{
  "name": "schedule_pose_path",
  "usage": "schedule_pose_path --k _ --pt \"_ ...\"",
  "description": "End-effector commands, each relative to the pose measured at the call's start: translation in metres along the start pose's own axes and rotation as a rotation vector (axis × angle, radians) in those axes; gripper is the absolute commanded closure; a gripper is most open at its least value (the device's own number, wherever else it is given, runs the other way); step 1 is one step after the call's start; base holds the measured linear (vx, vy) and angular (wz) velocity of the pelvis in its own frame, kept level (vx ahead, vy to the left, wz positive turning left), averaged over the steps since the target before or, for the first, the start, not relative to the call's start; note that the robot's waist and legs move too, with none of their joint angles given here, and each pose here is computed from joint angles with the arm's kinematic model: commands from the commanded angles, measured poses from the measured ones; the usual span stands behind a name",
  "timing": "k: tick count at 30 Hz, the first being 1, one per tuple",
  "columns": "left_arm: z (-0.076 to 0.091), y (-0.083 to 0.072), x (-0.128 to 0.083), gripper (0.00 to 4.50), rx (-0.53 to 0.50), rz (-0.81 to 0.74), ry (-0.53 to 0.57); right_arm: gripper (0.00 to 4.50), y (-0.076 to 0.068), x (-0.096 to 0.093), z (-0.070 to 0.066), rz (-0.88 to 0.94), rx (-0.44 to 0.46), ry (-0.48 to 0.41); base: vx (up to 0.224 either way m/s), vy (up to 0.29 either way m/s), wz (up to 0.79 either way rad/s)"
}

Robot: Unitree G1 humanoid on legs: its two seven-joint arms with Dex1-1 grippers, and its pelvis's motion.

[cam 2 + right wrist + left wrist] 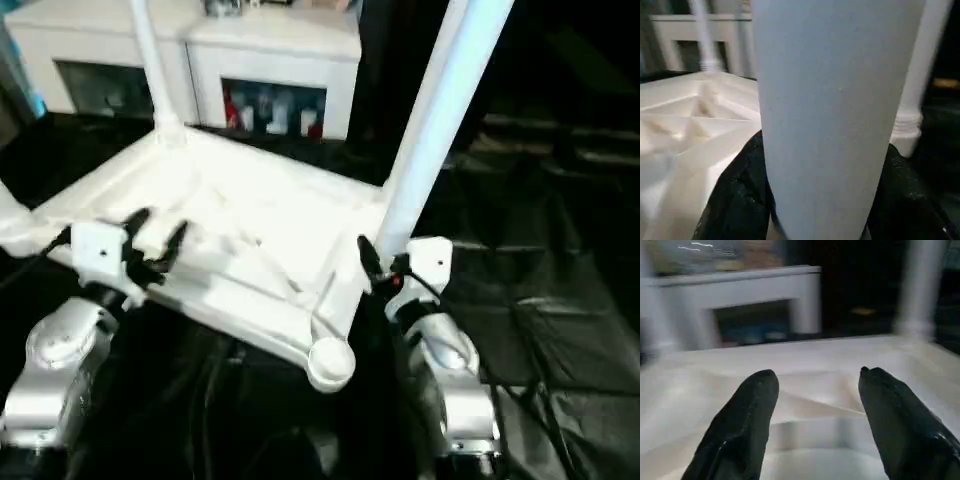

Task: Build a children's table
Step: Move to table, then move table base

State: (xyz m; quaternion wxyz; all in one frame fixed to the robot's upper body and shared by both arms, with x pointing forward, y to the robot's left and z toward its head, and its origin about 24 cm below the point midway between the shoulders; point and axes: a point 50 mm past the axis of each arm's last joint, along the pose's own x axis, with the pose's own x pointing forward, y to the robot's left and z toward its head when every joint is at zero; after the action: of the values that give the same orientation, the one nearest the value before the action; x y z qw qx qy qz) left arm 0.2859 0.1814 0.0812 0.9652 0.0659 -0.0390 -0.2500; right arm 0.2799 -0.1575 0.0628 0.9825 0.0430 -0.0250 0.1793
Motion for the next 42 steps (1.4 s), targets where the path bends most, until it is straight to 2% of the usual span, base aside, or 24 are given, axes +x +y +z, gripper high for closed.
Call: schedule_pose_path --k 1,3,5,6,9,12,13,14,17,18,26,37,39,42 --pt "0.0 -0.005 0.006 1.5 0.008 -0.151 0.016 2.56 -0.004 0.001 0.011 0.064 0.015 -0.034 -0.065 -0.035 0.07" --pt "-0.001 -0.008 0.009 1.33 0.029 -0.293 0.055 2.56 -0.007 0.0 0.011 0.135 0.031 0.001 -0.077 -0.036 0.08" --pt "-0.001 -0.016 0.011 1.12 0.006 -0.488 0.074 2.56 -0.01 -0.002 0.011 0.192 0.014 0.028 -0.066 -0.033 0.06" --pt "-0.003 -0.018 0.014 1.04 0.033 -0.574 0.121 2.56 -0.013 -0.003 0.011 0.22 -0.003 0.045 -0.05 -0.026 0.04" --pt "-0.007 -0.022 0.021 0.82 0.137 -0.713 0.201 2.56 -0.016 -0.005 0.014 0.276 -0.057 0.059 -0.017 -0.009 0.01" --pt "-0.011 -0.026 0.029 0.63 0.213 -0.895 0.267 2.56 -0.017 -0.008 0.017 0.361 -0.063 0.076 0.0 0.0 0.0" --pt "-0.011 -0.026 0.029 0.63 0.215 -0.899 0.268 2.56 -0.017 -0.009 0.017 0.363 -0.063 0.076 0.0 0.0 0.0" --pt "-0.011 -0.027 0.031 0.92 0.241 -0.931 0.278 2.56 -0.017 -0.01 0.018 0.377 -0.064 0.081 0.0 0.0 0.0" --pt "-0.011 -0.025 0.039 1.02 0.324 -1.017 0.318 2.56 -0.017 -0.014 0.019 0.41 -0.084 0.099 0.0 0.0 0.0" --pt "-0.011 -0.023 0.042 1.18 0.365 -1.058 0.336 2.56 -0.017 -0.016 0.018 0.421 -0.091 0.11 0.0 0.0 0.0" --pt "-0.006 -0.019 0.055 1.87 0.494 -1.167 0.411 2.56 -0.017 -0.027 0.015 0.446 -0.104 0.154 0.0 0.0 0.0" --pt "-0.007 -0.028 0.065 2.82 0.543 -1.26 0.421 2.56 -0.016 -0.031 0.014 0.437 -0.107 0.165 0.0 0.0 0.0" --pt "-0.007 -0.031 0.068 3.13 0.542 -1.274 0.415 2.56 -0.015 -0.032 0.015 0.436 -0.109 0.163 0.0 0.0 0.0" --pt "-0.008 -0.032 0.07 3.29 0.548 -1.291 0.426 2.56 -0.015 -0.033 0.015 0.434 -0.113 0.165 0.0 0.0 0.0"
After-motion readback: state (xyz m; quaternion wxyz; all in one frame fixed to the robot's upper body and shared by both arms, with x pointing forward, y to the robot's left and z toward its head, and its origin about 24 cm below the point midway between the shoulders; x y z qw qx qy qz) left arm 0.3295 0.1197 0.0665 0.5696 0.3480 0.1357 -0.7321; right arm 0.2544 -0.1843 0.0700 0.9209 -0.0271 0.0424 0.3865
